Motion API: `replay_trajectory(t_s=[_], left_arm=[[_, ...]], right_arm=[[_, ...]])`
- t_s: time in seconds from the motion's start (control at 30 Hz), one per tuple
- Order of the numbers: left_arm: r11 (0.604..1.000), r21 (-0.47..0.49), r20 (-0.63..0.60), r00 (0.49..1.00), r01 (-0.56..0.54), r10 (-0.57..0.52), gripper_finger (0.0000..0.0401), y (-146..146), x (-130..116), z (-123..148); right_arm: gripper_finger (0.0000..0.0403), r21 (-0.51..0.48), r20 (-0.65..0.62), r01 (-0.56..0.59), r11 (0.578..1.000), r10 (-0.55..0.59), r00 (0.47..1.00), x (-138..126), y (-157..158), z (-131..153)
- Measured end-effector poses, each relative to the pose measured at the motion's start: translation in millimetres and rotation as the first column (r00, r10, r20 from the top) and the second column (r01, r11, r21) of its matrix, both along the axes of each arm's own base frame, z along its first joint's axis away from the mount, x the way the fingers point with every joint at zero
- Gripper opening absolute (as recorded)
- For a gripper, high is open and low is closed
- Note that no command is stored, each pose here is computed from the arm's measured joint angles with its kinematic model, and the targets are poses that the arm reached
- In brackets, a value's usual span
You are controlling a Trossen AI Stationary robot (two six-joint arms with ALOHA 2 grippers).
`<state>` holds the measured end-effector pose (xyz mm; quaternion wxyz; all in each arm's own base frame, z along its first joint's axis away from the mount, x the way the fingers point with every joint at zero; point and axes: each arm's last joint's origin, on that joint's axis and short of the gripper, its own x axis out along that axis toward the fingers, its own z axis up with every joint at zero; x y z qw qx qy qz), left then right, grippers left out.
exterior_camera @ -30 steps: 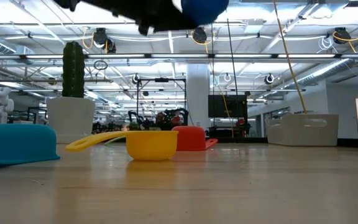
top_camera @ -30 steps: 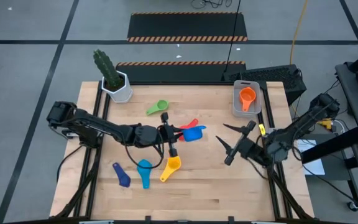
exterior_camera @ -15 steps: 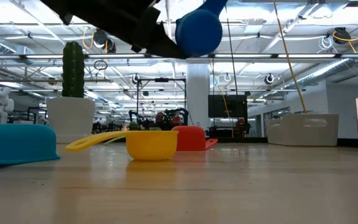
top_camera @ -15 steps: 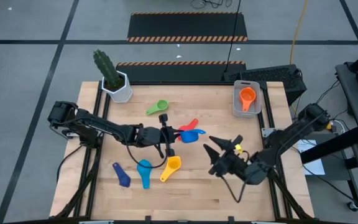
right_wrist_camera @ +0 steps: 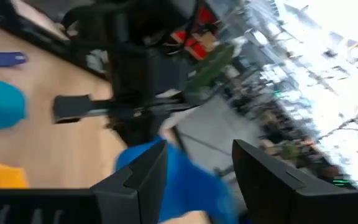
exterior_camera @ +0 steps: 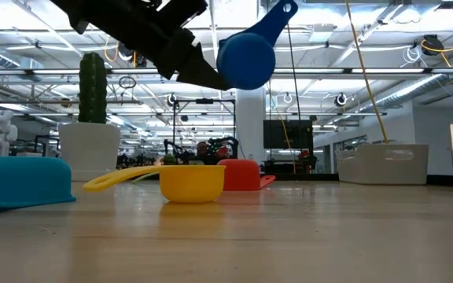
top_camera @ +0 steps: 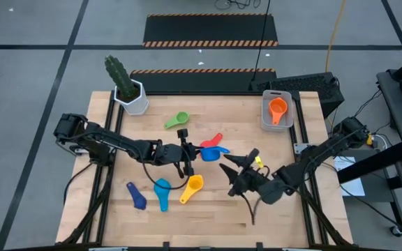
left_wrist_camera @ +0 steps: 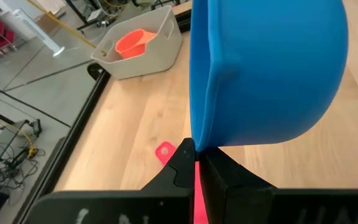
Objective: Nest measuring cups in basket
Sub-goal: Stack the dark blue measuring cup on top of the orange measuring cup in the gray bin
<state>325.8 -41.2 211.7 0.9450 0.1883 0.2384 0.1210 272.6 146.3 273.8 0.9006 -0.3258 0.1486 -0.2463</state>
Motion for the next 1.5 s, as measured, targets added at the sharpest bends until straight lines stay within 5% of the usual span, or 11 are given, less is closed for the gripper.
replay_trajectory(t_s=[0.13,0.3,0.4,0.5,0.6,0.8,0.97,1.5], left_arm=[[1.000,0.015,-0.014,1.000,0.006,-0.006,0.0010,0.1,-0.4,-0.8],[0.999,0.032,-0.044,0.999,0.011,-0.010,0.0005,1.1,-1.4,-2.9],[0.999,0.044,-0.046,0.999,0.017,-0.015,0.0008,1.2,-1.2,-2.6],[0.998,0.053,-0.050,0.999,0.024,-0.021,0.0007,0.6,-1.3,-2.6],[0.997,0.073,-0.059,0.998,0.038,-0.034,0.0005,-0.1,-1.4,-2.6],[0.994,0.088,-0.102,0.994,0.059,-0.050,0.0006,-0.1,-3.0,-5.6],[0.990,0.100,-0.118,0.989,0.100,-0.087,0.0008,-4.9,-3.8,-6.3],[0.987,0.114,-0.124,0.987,0.116,-0.102,0.0008,-7.7,-4.2,-6.3]], right_arm=[[0.0181,0.156,0.003,-0.158,0.975,0.160,0.987,7.4,-6.1,-5.3],[0.0191,0.327,0.141,-0.463,0.824,0.442,0.886,10.8,2.3,8.7],[0.0193,0.401,0.149,-0.498,0.769,0.482,0.863,9.8,8.9,12.9],[0.0194,0.442,0.058,-0.336,0.832,0.347,0.936,3.7,10.6,7.6],[0.0194,0.381,-0.044,-0.166,0.910,0.197,0.979,-8.8,14.7,-0.1],[0.0194,0.226,0.004,-0.079,0.971,0.080,0.997,-22.1,31.3,18.9],[0.0191,0.181,-0.055,-0.054,0.982,0.065,0.996,-15.9,20.1,16.2],[0.0117,0.296,-0.211,0.008,0.955,0.057,0.976,-4.3,-15.4,-7.4]])
